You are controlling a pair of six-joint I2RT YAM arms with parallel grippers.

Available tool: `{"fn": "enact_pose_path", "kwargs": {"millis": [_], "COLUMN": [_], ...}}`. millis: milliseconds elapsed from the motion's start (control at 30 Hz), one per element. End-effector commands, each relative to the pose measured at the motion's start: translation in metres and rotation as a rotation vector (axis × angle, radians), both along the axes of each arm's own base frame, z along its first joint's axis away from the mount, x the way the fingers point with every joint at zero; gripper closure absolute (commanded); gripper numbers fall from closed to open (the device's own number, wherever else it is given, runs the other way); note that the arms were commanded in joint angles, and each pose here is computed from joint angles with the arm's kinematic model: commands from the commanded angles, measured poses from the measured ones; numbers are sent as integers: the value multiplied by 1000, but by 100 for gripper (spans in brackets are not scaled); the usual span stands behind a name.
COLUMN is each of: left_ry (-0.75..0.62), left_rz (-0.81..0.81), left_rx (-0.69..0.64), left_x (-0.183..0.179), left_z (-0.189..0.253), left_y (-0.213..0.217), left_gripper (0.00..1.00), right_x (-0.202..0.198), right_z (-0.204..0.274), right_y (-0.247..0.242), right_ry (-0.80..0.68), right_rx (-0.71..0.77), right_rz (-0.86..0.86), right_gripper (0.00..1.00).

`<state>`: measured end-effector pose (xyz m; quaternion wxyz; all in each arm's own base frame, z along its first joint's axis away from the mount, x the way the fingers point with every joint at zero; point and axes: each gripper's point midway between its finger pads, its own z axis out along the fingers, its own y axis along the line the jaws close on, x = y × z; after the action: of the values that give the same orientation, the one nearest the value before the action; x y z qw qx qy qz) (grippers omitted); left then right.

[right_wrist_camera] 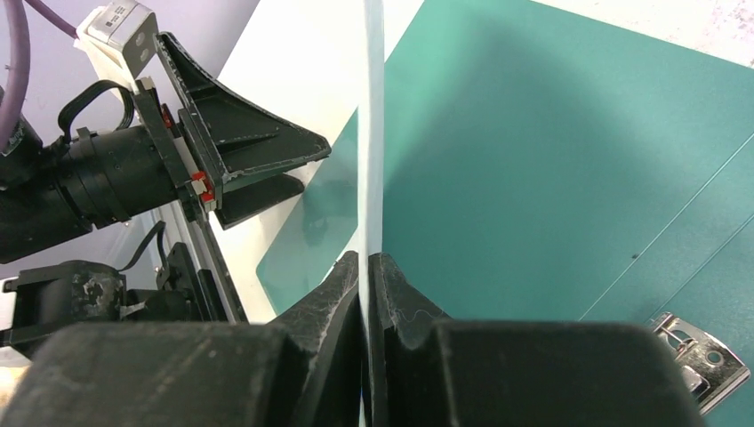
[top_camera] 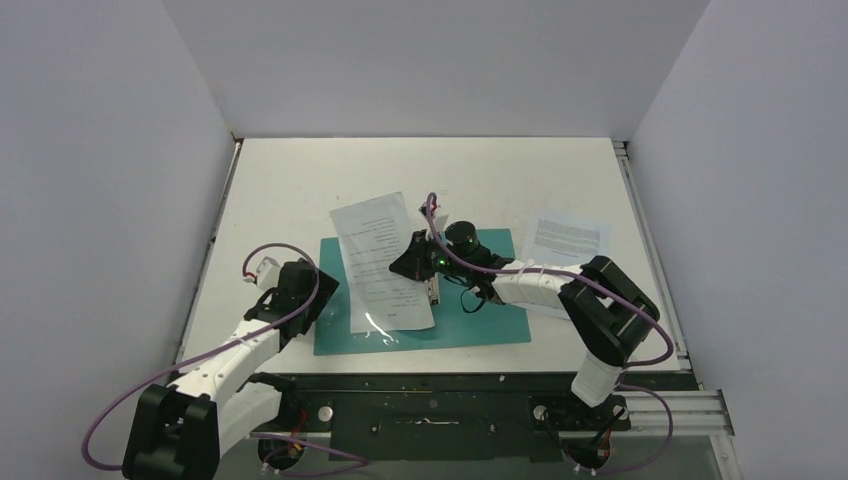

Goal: Put the files into the folder

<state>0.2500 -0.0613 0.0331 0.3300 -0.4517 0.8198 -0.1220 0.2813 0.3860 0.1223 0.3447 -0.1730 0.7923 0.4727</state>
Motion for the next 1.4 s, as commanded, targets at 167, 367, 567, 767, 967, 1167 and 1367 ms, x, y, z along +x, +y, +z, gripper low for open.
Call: {"fn": "enact_pose_path", "kwargs": {"millis": [167,367,567,767,967,1167,1367], "left_ry": [135,131,128,125,119,114,109], "left_rz": [-40,-49,-57,-60,-67,-80,-89], "left_rx": [-23,-30,-35,-41,-47,-63,-69], "left_x": [-31,-30,-30,-31,-32,-32,-32], "left_z": [-27,-25,-23,-22,-20,-19,-17], "left_y": [-4,-6,-8,-8,-9,-13,-14], "left_gripper": [4,4,4,4,4,4,4], "right_x": [-4,-12,-18,-20,-11,-2,3], "right_z": [12,4,-2,-10,-21,-25,-37], "right_y": [16,25,34,39,31,23,16], "right_ry": [-25,9,37,64,75,77,92], "right_rx": [110,139,165,180,149,143,122], "right_rz": [26,49,64,52,-1,-32,-61], "right_gripper": [95,95,95,95,95,95,95]}}
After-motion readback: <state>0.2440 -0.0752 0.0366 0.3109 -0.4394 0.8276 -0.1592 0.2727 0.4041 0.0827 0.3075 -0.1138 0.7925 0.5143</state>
